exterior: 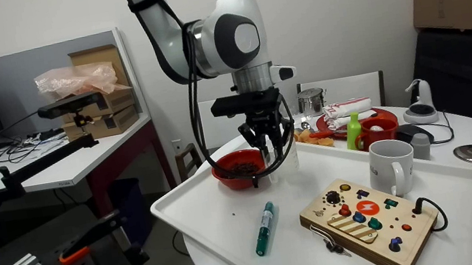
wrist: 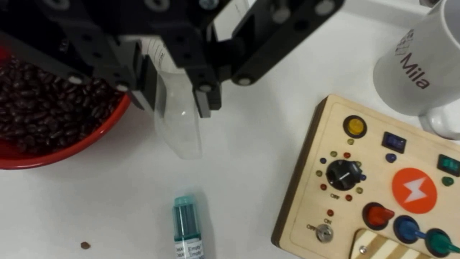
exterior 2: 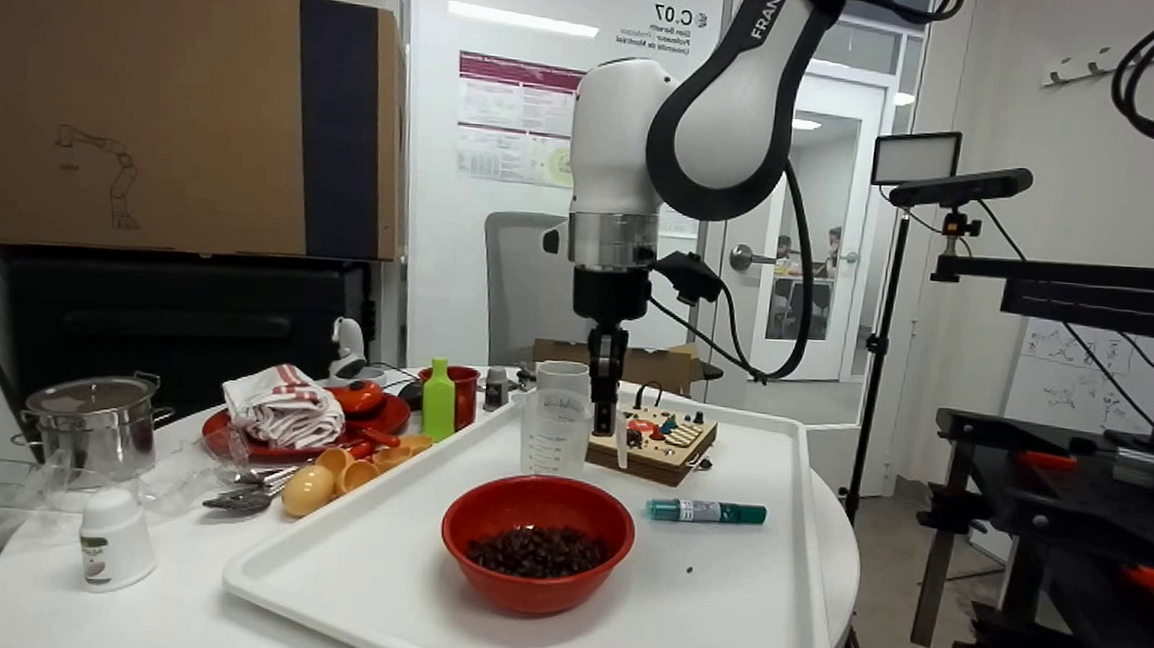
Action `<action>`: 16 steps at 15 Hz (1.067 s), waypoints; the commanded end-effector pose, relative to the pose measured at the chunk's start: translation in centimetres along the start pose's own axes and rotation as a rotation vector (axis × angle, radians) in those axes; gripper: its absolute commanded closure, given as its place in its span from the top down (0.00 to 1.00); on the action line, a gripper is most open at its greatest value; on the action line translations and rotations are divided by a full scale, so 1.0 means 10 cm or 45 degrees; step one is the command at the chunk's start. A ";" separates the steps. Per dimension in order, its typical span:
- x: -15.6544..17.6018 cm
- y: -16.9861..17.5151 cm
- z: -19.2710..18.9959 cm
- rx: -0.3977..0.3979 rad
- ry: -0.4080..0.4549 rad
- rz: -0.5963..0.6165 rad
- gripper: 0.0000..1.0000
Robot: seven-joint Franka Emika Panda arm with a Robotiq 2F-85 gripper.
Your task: Empty the jug into the red bowl
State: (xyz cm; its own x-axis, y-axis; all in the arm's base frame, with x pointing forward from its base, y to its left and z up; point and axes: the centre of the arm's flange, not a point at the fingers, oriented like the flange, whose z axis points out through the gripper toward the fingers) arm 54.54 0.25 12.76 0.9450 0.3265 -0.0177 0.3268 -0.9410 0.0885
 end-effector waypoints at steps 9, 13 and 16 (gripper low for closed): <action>-0.02 0.16 0.06 0.007 -0.069 0.045 0.54; -0.05 0.17 0.08 0.001 -0.098 0.049 0.82; -0.07 0.15 0.09 -0.001 -0.115 0.045 1.00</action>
State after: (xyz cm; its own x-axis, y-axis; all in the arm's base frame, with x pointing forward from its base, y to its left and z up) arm 54.22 -1.77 12.16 0.9536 0.2890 -0.0839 0.2959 -0.9514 0.0858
